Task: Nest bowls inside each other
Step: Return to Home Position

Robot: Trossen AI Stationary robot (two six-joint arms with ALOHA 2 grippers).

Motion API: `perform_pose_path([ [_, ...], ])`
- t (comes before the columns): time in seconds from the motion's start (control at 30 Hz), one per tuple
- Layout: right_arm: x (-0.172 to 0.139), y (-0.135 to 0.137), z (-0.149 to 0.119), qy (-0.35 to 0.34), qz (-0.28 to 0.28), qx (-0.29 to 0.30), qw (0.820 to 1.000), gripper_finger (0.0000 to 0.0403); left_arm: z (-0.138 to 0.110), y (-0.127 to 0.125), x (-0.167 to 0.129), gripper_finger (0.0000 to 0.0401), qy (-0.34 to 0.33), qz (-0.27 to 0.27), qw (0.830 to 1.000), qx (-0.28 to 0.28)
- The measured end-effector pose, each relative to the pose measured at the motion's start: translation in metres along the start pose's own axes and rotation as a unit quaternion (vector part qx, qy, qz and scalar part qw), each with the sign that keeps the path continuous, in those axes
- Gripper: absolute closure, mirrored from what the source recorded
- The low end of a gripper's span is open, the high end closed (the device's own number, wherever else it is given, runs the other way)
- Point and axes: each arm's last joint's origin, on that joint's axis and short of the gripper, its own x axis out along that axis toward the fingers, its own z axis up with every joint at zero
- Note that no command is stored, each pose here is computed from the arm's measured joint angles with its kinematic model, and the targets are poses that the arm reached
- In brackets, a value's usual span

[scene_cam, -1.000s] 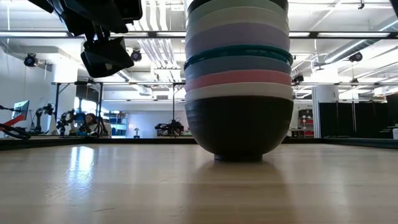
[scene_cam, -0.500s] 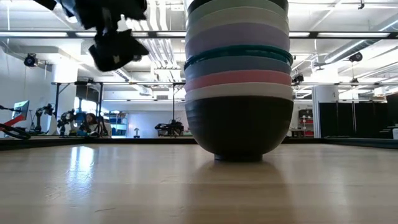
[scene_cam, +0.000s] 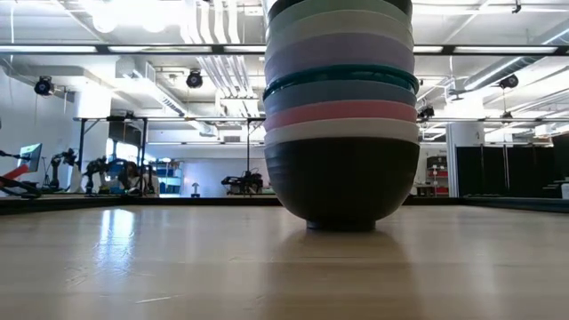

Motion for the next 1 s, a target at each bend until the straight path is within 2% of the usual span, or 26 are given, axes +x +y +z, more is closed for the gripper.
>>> perform_pose_path([
  [0.1,-0.014,0.006,0.035,-0.053,0.012,-0.058,0.997,0.0336,0.033,-0.003,-0.022,0.0196,-0.016,0.007,1.000,0.022],
  [0.17,-0.026,0.014,0.061,-0.085,0.013,-0.116,0.990,0.0339,0.049,-0.007,-0.042,0.0196,0.001,0.023,0.999,0.041],
  [0.3,-0.058,0.026,0.106,-0.086,-0.044,-0.197,0.976,0.0349,0.074,-0.010,-0.088,0.0196,0.019,0.088,0.994,0.060],
  [0.43,-0.085,0.025,0.128,-0.069,-0.106,-0.236,0.964,0.0359,0.087,-0.010,-0.120,0.0196,0.003,0.134,0.988,0.070],
  [0.53,-0.098,0.023,0.138,-0.087,-0.126,-0.261,0.953,0.0364,0.097,-0.012,-0.144,0.0196,-0.042,0.128,0.988,0.071],
  [0.6,-0.106,0.020,0.142,-0.091,-0.162,-0.276,0.943,0.0365,0.096,-0.008,-0.157,0.0196,-0.056,0.138,0.986,0.077],
  [0.67,-0.115,0.016,0.143,-0.089,-0.192,-0.279,0.937,0.0365,0.089,-0.003,-0.168,0.0196,-0.062,0.152,0.983,0.081],
  [0.73,-0.126,0.012,0.146,-0.099,-0.199,-0.265,0.938,0.0365,0.084,0.002,-0.181,0.0196,-0.077,0.157,0.981,0.080],
  [0.87,-0.156,0.005,0.153,-0.124,-0.165,-0.191,0.960,0.0365,0.071,0.012,-0.204,0.0196,-0.110,0.170,0.977,0.071],
  [1.0,-0.176,-0.002,0.150,-0.114,-0.158,-0.146,0.970,0.0365,0.058,0.020,-0.202,0.0196,-0.119,0.194,0.970,0.083],
])
